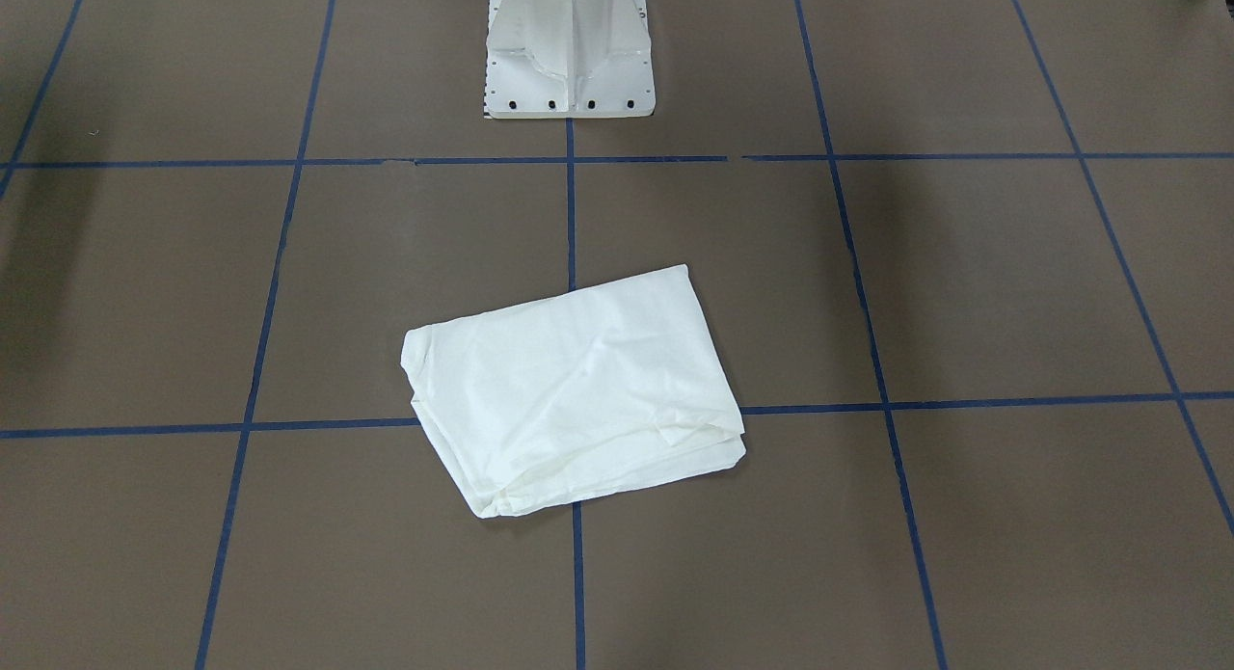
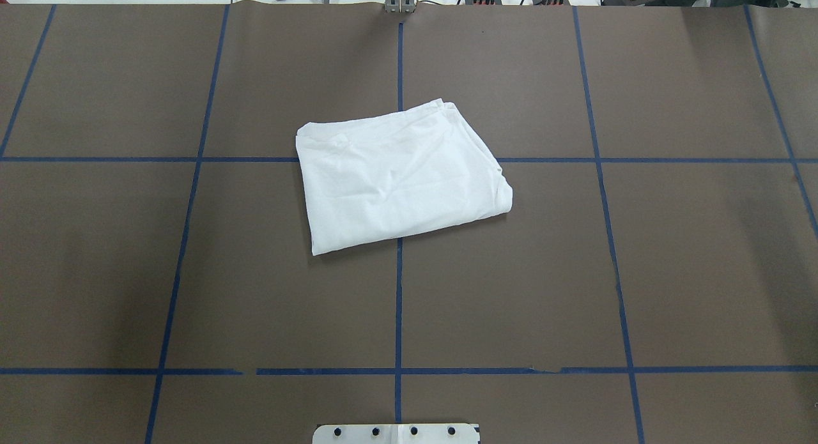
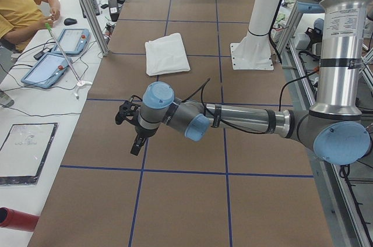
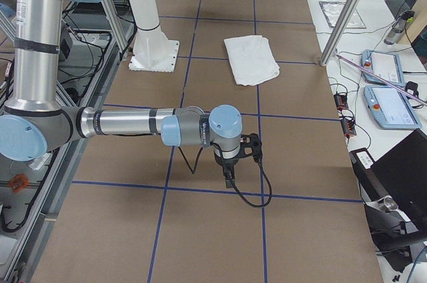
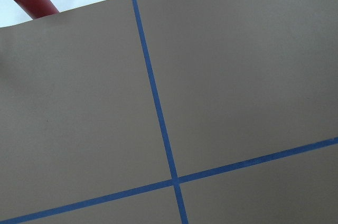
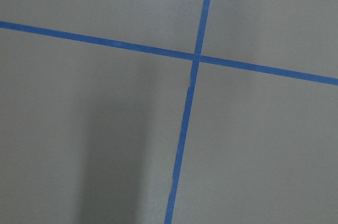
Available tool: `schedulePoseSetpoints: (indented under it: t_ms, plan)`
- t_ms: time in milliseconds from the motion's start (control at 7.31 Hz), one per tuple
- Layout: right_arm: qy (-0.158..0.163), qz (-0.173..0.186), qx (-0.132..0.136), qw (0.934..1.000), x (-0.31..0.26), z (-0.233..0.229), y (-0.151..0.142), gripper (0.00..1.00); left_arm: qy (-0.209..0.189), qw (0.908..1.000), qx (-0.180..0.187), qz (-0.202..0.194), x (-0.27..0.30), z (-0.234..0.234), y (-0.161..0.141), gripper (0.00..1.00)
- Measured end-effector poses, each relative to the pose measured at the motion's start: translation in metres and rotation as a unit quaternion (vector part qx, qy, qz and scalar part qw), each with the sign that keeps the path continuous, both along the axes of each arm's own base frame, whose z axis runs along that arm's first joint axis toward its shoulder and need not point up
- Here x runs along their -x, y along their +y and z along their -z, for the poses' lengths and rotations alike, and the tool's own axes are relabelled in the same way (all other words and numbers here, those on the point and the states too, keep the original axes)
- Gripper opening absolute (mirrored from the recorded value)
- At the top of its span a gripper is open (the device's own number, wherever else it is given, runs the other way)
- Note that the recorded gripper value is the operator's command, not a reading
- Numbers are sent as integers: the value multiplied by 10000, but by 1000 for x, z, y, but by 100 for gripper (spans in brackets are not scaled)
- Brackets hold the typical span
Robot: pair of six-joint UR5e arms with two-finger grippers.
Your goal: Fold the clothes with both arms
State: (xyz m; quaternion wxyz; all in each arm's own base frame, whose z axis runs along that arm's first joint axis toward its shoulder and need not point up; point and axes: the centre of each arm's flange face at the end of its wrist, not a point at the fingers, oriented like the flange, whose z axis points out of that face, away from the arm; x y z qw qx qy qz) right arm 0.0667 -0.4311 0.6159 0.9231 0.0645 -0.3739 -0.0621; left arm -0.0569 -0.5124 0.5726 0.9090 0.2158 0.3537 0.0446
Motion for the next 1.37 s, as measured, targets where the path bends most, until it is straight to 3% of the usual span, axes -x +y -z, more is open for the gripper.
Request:
schedulePoseSetpoints:
  t_ms: [957,1367]
  plan:
    - [-9,-9,34,10000,0,-2,1,100,-7,10000,-53,-11,0,4,0,100]
    - [-8,-37,-123,9999,0,0,0,100,1,9998,-208,-4,0,2,0,100]
